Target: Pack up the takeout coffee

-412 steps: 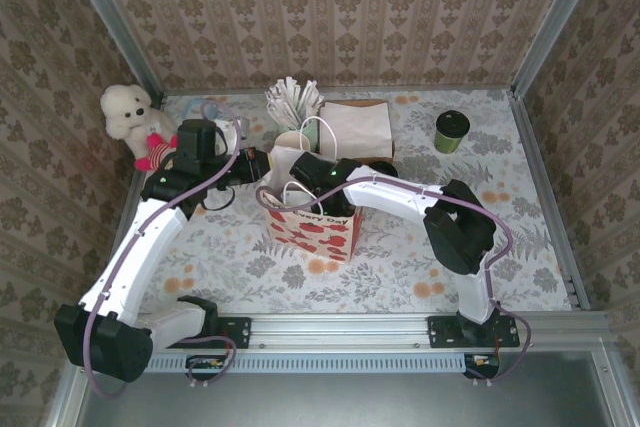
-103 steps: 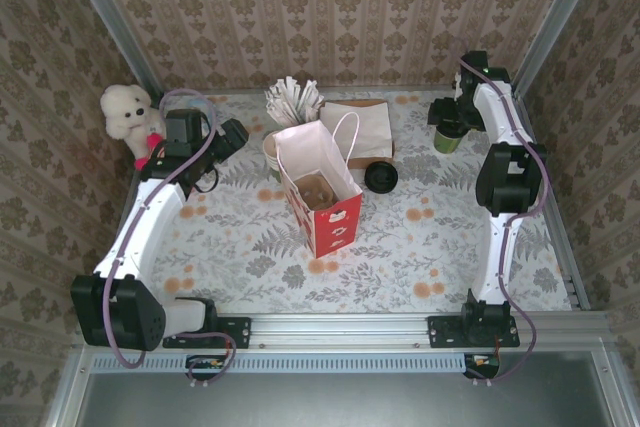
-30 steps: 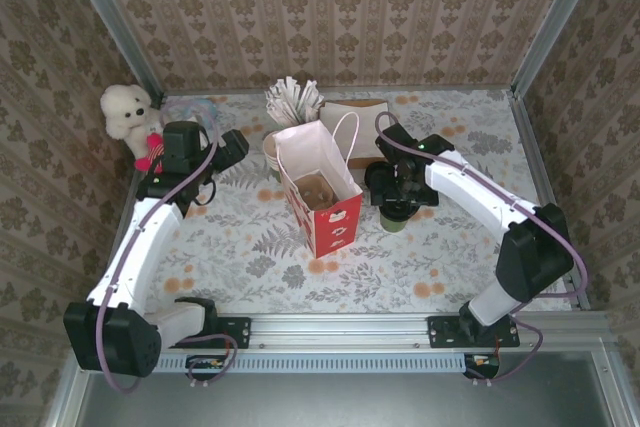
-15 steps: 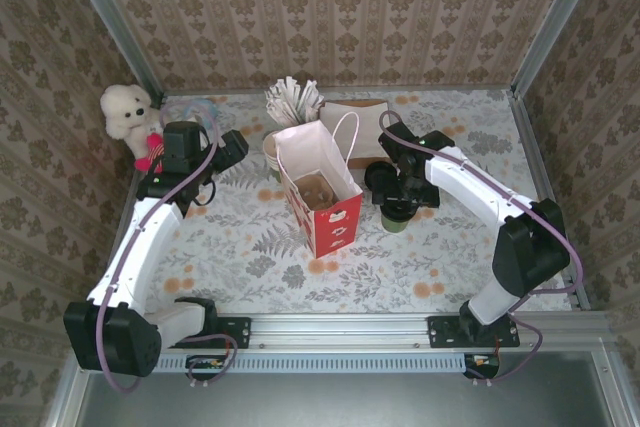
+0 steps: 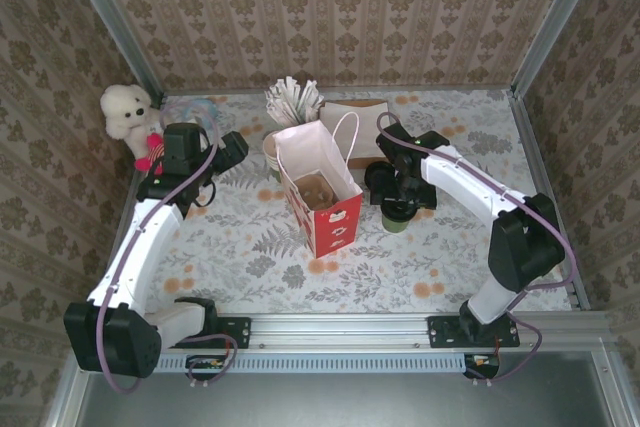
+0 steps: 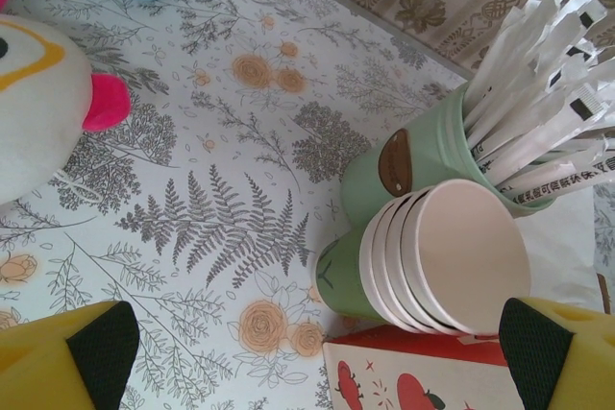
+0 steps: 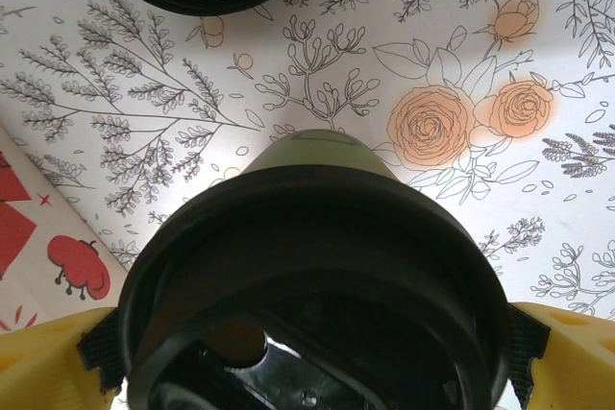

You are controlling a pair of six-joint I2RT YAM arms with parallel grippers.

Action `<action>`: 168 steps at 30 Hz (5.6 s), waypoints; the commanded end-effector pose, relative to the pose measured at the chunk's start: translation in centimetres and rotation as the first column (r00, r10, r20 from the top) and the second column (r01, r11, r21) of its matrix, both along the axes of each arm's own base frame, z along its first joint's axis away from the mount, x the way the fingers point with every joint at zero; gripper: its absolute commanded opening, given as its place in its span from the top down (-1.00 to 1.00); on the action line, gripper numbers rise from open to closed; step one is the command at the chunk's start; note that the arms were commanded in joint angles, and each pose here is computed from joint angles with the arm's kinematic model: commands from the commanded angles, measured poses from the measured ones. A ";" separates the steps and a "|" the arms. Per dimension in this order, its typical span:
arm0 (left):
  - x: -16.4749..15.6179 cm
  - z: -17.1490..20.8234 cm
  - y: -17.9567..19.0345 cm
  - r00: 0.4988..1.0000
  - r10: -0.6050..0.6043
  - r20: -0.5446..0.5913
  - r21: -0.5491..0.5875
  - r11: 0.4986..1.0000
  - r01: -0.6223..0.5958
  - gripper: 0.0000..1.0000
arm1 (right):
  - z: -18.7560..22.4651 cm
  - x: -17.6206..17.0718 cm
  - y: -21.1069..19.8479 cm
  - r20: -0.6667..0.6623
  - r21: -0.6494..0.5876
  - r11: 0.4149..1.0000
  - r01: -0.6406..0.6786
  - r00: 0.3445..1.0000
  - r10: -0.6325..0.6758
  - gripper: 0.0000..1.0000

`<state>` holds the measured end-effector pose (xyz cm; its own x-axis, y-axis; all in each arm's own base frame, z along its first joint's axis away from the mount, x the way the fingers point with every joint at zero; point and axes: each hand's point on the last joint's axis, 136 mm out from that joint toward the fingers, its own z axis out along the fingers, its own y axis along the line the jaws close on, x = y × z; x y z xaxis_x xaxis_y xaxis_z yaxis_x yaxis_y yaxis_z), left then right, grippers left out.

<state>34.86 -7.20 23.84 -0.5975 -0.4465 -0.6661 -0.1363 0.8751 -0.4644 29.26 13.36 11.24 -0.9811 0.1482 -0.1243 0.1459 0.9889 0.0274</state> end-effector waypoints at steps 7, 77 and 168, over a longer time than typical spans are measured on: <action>-0.2 0.5 0.2 0.999 -0.013 0.044 -0.002 1.000 0.013 -1.00 | 0.4 -0.3 -0.9 -0.026 -0.050 0.999 0.012 1.000 -0.013 -1.00; 0.0 0.2 0.1 0.999 -0.024 0.041 0.008 1.000 0.024 -1.00 | -0.8 -0.7 -0.1 -0.064 -0.011 0.999 0.041 0.997 -0.041 -0.97; -9.1 11.9 -13.1 0.777 -0.602 0.184 0.130 0.799 0.587 0.28 | 24.6 0.2 18.2 0.576 -0.044 0.880 -0.473 0.708 0.410 -0.19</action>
<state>26.53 -20.32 35.97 -0.5668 -0.0227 -0.8235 0.5006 0.7844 -0.3662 30.34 31.86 36.48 -0.6416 -0.2785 -0.7147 -0.4196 0.9074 0.0231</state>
